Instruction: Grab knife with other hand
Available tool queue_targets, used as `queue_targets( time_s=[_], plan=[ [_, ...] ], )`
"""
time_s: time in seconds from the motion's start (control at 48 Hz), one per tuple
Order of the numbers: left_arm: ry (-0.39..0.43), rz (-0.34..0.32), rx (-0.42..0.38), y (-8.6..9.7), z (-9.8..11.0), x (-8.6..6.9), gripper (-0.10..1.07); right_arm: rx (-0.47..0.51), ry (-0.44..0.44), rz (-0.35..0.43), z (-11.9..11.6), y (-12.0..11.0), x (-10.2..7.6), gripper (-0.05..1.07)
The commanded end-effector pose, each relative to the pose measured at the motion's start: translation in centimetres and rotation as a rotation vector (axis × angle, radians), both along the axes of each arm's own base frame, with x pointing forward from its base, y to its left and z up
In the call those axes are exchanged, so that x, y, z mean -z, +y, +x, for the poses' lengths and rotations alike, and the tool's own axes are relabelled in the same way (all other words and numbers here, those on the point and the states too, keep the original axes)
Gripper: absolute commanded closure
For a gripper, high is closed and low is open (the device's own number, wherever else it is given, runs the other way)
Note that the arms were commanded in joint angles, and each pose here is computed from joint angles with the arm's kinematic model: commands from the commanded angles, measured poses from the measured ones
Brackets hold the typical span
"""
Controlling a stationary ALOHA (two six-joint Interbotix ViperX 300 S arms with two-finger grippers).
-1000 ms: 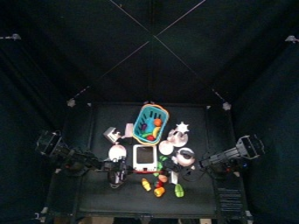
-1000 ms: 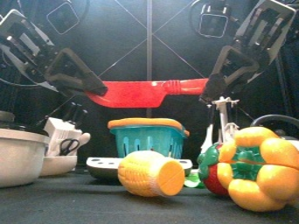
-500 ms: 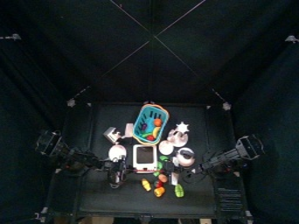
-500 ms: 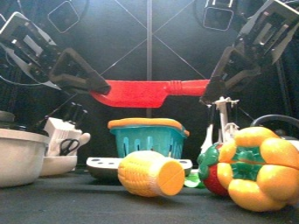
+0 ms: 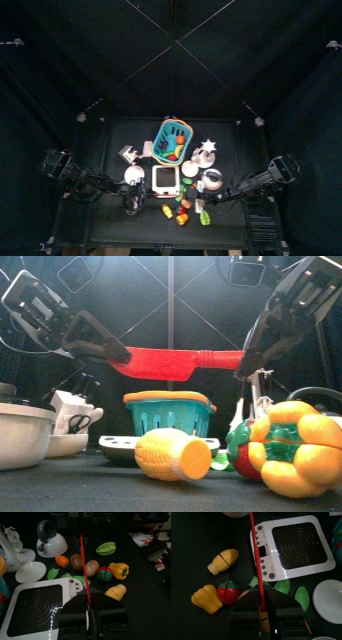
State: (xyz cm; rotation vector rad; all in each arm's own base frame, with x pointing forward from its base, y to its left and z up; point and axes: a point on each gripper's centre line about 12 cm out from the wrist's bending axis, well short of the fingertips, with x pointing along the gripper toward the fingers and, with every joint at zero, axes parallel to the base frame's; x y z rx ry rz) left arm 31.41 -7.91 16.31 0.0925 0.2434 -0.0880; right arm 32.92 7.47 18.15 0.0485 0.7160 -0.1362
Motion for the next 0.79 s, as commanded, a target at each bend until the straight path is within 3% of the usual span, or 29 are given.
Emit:
queue_targets(
  time_s=[0.0, 0.229, 0.438, 0.771],
  plan=[
    [-0.077, 0.017, 0.037, -0.9, 1.0, -1.7, 0.61, 0.018, -0.041, 0.033, 1.0, -0.2, -1.4, 0.83],
    [-0.055, 0.105, 0.055, -1.0, 1.1, -1.1, 0.61, -0.011, -0.051, 0.065, 1.2, 0.1, -1.5, 0.83],
    [0.0, 0.074, 0.025, -0.9, 1.0, -0.4, 0.61, -0.014, -0.059, 0.061, 1.4, 0.1, -1.8, 0.83],
    [0.006, 0.07, 0.028, -1.1, 0.9, -0.3, 0.61, -0.038, -0.078, 0.06, 1.8, 0.5, -2.4, 0.83]
  ],
)
